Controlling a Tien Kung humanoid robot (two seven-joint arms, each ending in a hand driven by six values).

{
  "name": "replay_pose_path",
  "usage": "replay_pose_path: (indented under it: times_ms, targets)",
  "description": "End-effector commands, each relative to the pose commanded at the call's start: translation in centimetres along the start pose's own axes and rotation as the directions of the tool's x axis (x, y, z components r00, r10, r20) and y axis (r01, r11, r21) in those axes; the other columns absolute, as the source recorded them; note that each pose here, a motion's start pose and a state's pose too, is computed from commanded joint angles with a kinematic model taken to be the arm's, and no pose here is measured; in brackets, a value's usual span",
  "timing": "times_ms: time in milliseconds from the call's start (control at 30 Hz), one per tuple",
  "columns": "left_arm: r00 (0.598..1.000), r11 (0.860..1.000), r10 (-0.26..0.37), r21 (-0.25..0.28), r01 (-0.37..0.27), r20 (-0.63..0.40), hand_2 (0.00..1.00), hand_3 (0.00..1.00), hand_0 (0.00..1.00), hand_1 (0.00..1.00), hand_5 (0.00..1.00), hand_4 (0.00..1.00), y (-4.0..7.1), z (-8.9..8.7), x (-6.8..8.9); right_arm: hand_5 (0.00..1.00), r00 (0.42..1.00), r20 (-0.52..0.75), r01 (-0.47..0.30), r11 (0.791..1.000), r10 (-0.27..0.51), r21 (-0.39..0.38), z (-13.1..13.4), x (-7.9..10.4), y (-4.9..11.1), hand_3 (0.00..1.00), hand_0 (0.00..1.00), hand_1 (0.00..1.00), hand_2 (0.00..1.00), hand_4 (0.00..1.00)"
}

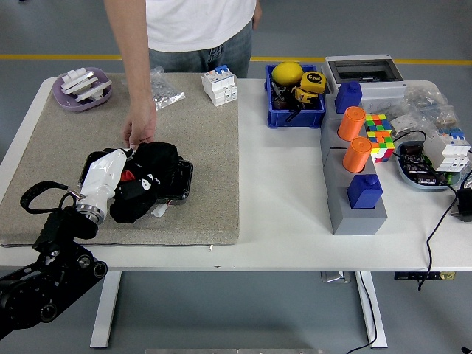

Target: Pick the rag up,wipe the panel,place it on the desk

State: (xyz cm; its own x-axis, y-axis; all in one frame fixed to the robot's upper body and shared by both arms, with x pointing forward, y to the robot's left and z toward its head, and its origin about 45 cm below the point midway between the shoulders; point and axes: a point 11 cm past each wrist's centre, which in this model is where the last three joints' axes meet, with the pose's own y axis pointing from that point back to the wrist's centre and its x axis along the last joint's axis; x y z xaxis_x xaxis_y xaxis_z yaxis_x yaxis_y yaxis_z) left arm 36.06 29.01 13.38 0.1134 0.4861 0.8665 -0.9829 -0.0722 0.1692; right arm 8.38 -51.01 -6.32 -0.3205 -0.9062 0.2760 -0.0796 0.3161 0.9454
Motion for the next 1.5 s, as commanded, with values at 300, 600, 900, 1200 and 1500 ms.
replay_pose_path:
  times_ms: [300, 600, 900, 1200, 1500]
  targets:
    - [0.998, 0.997, 0.061, 0.051, -0.062, 0.028, 0.478, 0.441, 0.295, 0.15, 0.002, 0.349, -1.0, -2.1, 2.7, 0.578, 1.0, 0.001, 0.001, 1.0, -0.001, 0.004, -0.2, 0.0, 0.0, 0.643, 0.707, 0.589, 0.646, 0.998]
    - [0.992, 0.987, 0.11, 0.113, -0.118, 0.069, 0.479, 0.446, 0.298, 0.153, 0.002, 0.353, -1.5, -4.9, 5.2, 0.578, 1.0, 0.001, 0.001, 1.0, -0.001, 0.003, -0.2, 0.0, 0.0, 0.643, 0.706, 0.589, 0.646, 0.998]
    - [0.985, 0.973, 0.153, 0.165, -0.164, 0.078, 0.478, 0.447, 0.303, 0.155, 0.002, 0.351, -1.7, -6.9, 6.9, 0.578, 1.0, -0.001, 0.003, 1.0, -0.003, 0.004, -0.3, 0.0, 0.1, 0.643, 0.706, 0.589, 0.647, 0.998]
    - [0.983, 0.967, 0.161, 0.187, -0.174, 0.082, 0.472, 0.441, 0.306, 0.158, 0.002, 0.333, -1.7, -7.6, 7.4, 0.574, 1.0, -0.003, 0.002, 1.0, -0.002, 0.003, -0.3, 0.1, 0.1, 0.645, 0.706, 0.583, 0.647, 0.998]
    - [0.991, 0.983, 0.107, 0.141, -0.117, 0.076, 0.473, 0.442, 0.307, 0.159, 0.002, 0.336, -1.4, -5.7, 5.0, 0.576, 1.0, -0.004, 0.001, 1.0, -0.001, 0.003, -0.3, 0.1, 0.1, 0.644, 0.706, 0.583, 0.647, 0.998]
